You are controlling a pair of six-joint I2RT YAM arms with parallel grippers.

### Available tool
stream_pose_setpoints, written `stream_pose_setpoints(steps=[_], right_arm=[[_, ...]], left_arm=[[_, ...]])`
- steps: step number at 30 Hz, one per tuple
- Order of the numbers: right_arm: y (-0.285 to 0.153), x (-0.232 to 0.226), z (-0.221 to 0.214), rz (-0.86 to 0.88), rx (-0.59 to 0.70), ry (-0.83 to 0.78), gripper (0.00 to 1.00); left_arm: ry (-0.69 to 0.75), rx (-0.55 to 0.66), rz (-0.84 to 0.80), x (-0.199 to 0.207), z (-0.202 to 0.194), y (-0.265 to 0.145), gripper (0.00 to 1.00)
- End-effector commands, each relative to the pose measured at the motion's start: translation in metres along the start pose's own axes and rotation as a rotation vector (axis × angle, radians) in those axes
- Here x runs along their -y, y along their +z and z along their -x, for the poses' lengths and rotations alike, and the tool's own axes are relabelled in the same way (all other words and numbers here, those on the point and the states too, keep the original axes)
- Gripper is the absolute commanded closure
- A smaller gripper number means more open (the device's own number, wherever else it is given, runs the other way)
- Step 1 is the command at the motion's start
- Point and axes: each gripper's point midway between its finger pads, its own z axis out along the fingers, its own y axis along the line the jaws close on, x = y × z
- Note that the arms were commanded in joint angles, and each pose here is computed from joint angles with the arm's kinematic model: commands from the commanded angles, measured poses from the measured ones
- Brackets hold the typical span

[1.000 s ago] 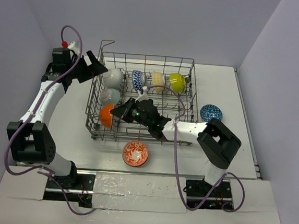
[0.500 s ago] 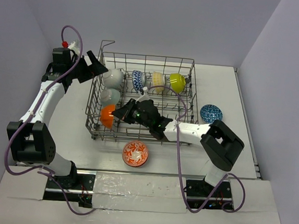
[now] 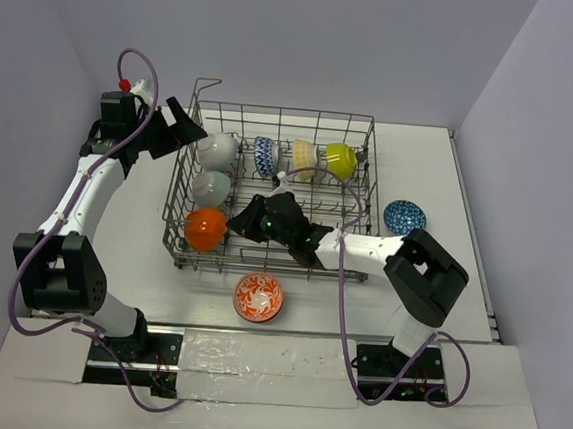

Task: Load the bowls into the dish rack
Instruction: Turn the bowl upside down over the dish rack.

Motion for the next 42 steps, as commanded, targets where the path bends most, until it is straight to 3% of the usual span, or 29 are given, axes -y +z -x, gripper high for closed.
stream_pose_setpoints(steps=[1, 14, 22, 29, 34, 37, 42], right_arm=[[-0.003, 0.007, -0.005, -0.029, 0.000, -0.029, 0.74], [-0.004, -0.011, 0.004, -0.010, -0.015, -0.123, 0.64], [-0.040, -0.065, 0.091, -0.076, 0.158, -0.395, 0.58], [-0.096, -0.112, 0.174, -0.118, 0.358, -0.518, 0.57], [-0.150, -0.107, 0.208, -0.272, 0.473, -0.607, 0.56], [-0.184, -0.073, 0.220, -0.440, 0.547, -0.604, 0.55], [-0.233, -0.026, 0.226, -0.560, 0.608, -0.510, 0.55]], left_arm=[[0.012, 0.037, -0.035, 0.013, 0.014, 0.000, 0.01], [0.014, 0.039, -0.039, 0.014, 0.015, -0.001, 0.01], [0.020, 0.044, -0.033, 0.015, 0.016, -0.003, 0.01], [0.026, 0.050, -0.024, 0.014, 0.017, -0.004, 0.01], [0.029, 0.053, -0.015, 0.012, 0.018, -0.004, 0.01], [0.031, 0.059, -0.008, 0.011, 0.020, -0.005, 0.01], [0.025, 0.057, -0.013, 0.010, 0.020, -0.005, 0.01]])
